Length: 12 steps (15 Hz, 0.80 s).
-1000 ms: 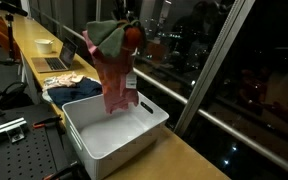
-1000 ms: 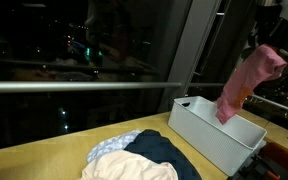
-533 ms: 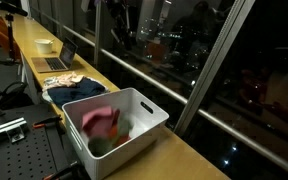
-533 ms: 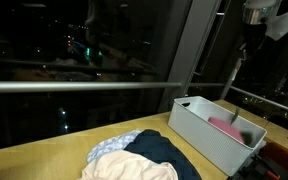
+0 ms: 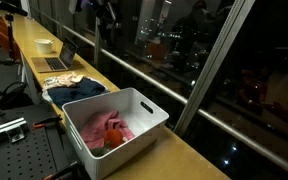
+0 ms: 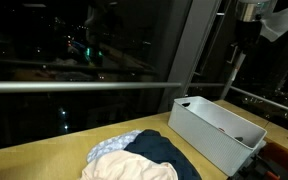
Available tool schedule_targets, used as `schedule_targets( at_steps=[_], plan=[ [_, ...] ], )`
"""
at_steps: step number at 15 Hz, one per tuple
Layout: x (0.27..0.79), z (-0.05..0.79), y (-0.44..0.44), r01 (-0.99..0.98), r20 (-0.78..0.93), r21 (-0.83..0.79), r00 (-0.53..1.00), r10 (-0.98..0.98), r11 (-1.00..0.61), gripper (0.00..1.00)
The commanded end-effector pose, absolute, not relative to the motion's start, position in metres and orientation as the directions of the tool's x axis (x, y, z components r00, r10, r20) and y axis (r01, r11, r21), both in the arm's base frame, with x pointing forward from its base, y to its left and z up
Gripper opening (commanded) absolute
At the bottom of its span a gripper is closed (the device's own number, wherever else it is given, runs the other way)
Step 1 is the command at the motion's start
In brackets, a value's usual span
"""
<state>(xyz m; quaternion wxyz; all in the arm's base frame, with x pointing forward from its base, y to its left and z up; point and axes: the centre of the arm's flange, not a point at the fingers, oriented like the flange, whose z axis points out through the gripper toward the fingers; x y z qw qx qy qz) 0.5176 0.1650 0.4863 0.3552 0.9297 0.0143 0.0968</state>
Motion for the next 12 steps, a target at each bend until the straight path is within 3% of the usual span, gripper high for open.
schedule_targets(
  at_steps=[1,7,12],
  plan=[
    [0.505,0.464,0.267,-0.009,0.205,0.603,0.968,0.145,-0.798,1.0],
    [0.491,0.367,0.403,0.161,0.333,0.375,0.896,0.295,-0.913,1.0],
    [0.503,0.249,0.432,0.282,0.375,0.138,0.872,0.314,-0.949,1.0]
  ],
)
